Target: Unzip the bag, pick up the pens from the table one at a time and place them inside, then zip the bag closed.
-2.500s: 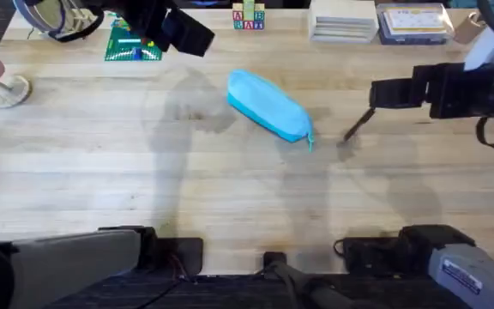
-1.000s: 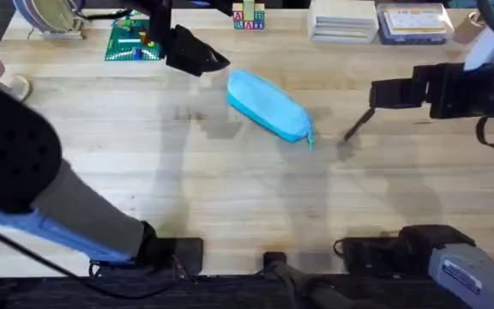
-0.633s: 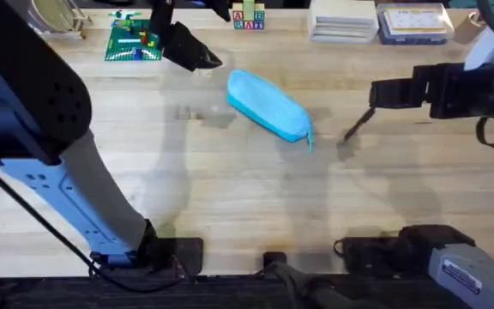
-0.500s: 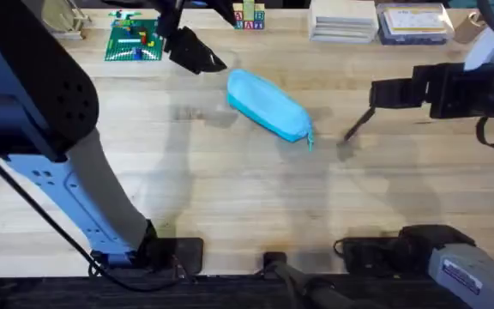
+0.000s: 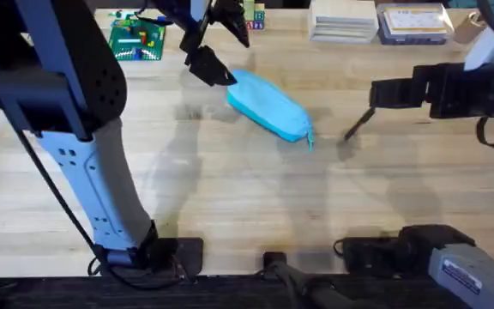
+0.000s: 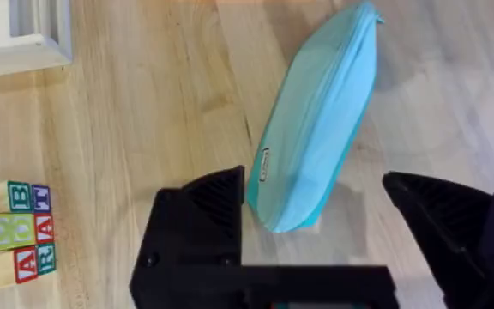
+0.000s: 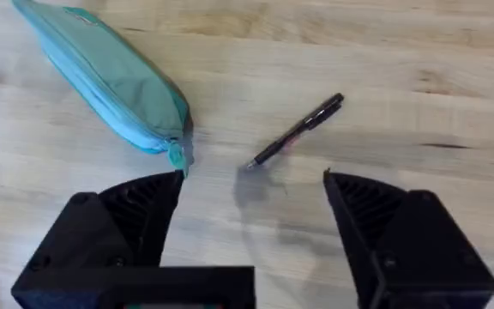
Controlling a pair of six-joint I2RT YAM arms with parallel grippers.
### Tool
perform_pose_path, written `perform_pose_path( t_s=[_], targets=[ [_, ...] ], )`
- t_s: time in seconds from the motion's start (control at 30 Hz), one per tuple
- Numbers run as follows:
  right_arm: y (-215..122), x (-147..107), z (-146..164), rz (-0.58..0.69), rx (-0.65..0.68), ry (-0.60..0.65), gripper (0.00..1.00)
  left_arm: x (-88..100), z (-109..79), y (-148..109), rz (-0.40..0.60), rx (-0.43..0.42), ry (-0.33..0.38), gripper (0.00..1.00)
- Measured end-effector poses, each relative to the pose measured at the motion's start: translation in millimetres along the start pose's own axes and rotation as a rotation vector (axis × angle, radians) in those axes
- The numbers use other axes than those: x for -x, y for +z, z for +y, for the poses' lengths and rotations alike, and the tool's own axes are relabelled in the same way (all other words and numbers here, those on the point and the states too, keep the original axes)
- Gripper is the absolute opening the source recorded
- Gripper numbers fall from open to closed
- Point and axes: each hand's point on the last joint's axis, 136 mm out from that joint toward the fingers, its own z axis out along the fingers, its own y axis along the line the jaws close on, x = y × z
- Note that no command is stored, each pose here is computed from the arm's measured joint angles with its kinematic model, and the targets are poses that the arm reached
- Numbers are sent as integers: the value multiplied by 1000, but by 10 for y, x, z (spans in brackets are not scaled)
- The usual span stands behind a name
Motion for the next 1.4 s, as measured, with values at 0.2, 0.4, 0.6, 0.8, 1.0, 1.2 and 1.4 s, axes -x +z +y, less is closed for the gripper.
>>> perform_pose_path(
  t_s=[0.2,0.4,0.6,0.8,1.0,1.2,1.4],
  targets=[
    [1,0,0,0,0,0,998,-63,134,20,19,40,48,991],
    [0,-4,0,2,0,0,998,-91,194,16,35,60,74,991],
    [0,-8,0,3,0,1,997,-126,182,15,55,54,69,991],
    [0,-9,0,4,0,1,997,-159,175,29,65,51,67,991],
    [0,-11,0,4,0,0,998,-222,143,67,78,38,55,992],
    [0,-12,0,5,0,1,998,-310,78,148,78,17,33,992],
    [0,-12,0,5,0,1,997,-343,48,180,77,7,23,992]
  ],
)
